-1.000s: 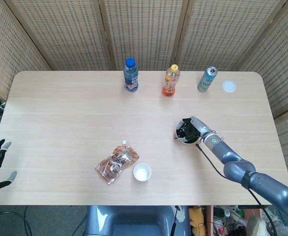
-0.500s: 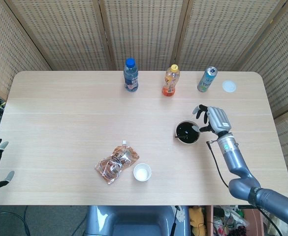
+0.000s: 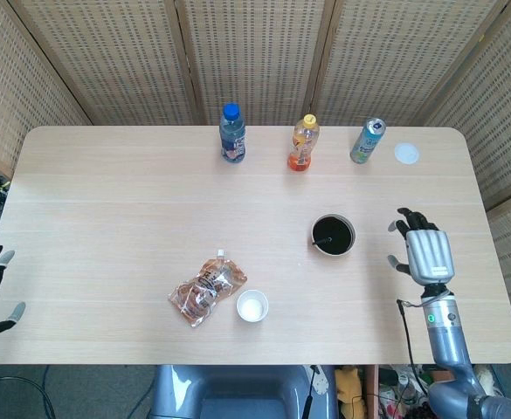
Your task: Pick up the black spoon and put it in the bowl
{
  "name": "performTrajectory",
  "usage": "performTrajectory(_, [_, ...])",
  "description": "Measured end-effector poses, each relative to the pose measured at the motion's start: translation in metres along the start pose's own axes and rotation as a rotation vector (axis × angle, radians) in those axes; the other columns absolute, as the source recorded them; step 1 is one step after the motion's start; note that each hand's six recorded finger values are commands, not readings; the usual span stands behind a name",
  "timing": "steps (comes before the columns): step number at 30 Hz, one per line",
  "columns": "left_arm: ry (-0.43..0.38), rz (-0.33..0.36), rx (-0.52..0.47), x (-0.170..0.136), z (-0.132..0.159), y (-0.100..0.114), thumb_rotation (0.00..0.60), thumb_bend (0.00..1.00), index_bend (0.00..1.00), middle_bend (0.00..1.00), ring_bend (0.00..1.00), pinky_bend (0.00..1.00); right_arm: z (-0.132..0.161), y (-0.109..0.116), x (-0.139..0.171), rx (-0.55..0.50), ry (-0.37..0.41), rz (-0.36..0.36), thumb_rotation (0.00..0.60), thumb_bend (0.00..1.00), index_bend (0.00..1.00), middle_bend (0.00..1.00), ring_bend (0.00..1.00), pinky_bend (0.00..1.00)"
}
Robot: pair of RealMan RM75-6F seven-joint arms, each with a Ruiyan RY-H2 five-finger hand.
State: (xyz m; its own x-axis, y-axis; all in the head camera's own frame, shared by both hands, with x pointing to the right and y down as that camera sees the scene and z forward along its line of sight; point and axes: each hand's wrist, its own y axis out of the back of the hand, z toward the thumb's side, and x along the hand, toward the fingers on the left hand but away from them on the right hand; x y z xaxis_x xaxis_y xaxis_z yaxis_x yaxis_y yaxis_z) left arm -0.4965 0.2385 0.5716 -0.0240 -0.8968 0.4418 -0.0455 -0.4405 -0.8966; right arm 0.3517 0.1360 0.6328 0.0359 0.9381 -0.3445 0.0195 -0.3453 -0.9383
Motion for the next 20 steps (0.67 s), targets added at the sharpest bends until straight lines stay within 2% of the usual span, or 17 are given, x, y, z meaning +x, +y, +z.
performTrajectory(4, [-0.036,0.002,-0.002,-0.002,0.009,-0.001,0.600,0.32,0.00,0.00,0.00,0.00,-0.005,-0.003,0.024,0.086,-0.013,0.036,0.600,0.28,0.36,0.20,0.14,0.36])
performTrajectory(10, [-0.097,-0.001,0.000,-0.004,0.025,-0.005,0.600,0.32,0.00,0.00,0.00,0.00,-0.014,-0.004,0.056,0.096,-0.048,0.085,0.600,0.28,0.33,0.17,0.11,0.33])
performTrajectory(20, [-0.133,0.000,0.000,0.001,0.037,-0.004,0.600,0.32,0.00,0.00,0.00,0.00,-0.017,-0.003,0.065,0.092,-0.062,0.080,0.600,0.28,0.33,0.17,0.11,0.33])
